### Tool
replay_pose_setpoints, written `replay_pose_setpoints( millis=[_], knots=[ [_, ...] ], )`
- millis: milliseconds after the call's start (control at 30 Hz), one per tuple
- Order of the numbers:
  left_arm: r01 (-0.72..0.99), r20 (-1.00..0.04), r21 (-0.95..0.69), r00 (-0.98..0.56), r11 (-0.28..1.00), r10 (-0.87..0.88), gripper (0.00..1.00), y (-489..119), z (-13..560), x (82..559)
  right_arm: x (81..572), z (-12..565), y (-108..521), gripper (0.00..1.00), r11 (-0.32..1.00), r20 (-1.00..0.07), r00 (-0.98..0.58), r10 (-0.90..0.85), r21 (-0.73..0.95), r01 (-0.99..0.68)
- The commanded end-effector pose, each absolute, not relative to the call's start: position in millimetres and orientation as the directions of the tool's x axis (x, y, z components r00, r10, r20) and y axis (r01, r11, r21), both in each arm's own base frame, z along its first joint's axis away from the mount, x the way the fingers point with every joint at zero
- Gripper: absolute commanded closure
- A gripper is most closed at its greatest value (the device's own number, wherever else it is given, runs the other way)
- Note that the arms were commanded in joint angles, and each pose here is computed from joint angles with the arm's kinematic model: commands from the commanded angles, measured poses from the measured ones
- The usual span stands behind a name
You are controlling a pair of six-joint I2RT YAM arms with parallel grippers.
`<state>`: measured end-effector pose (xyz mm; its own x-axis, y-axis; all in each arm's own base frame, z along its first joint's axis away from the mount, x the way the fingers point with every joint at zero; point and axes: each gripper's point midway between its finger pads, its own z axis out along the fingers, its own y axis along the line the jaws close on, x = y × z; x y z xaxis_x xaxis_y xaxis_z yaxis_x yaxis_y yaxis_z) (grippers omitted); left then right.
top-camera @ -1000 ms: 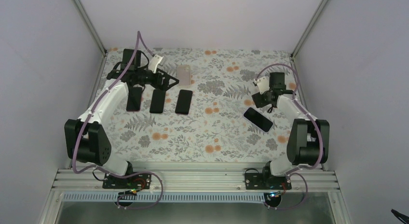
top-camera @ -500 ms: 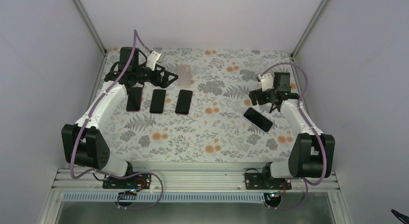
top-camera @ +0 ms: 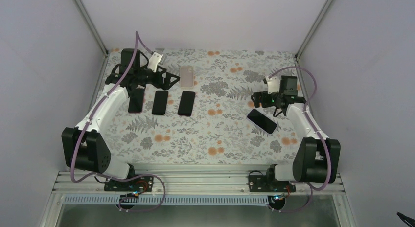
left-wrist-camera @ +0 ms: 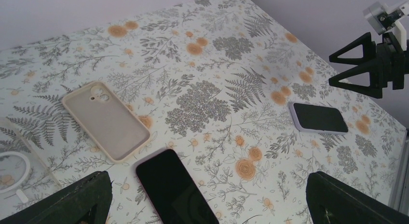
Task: Take the phone out of the phone case
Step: Adjust the phone at the center of the board.
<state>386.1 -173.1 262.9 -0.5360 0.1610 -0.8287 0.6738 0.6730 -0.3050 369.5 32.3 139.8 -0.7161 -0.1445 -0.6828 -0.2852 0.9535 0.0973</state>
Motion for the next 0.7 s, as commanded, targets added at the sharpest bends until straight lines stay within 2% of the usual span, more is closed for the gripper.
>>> replay_pose_setpoints(
  millis=[0, 333, 667],
  knots=[
    [0.676, -0.85, -0.261, -0.499, 0.689, 0.167, 0.0, -166.6, 273.3, 386.0, 364.6, 138.4, 36.3, 0.01, 0.941, -0.681, -0.73, -0.06, 0.207, -0.27],
    [0.628, -0.8, -0.312, -0.579, 0.713, 0.159, 0.0, -152.1, 240.1, 386.5, 361.2, 116.9, 29.4, 0.01, 0.932, -0.608, -0.793, 0.049, 0.312, -0.182],
    [0.639, -0.84, -0.307, -0.531, 0.705, 0.116, 0.0, -152.0, 260.4, 392.6, 365.2, 106.7, 30.8, 0.01, 0.926, -0.584, -0.809, 0.07, 0.34, -0.165]
  ],
)
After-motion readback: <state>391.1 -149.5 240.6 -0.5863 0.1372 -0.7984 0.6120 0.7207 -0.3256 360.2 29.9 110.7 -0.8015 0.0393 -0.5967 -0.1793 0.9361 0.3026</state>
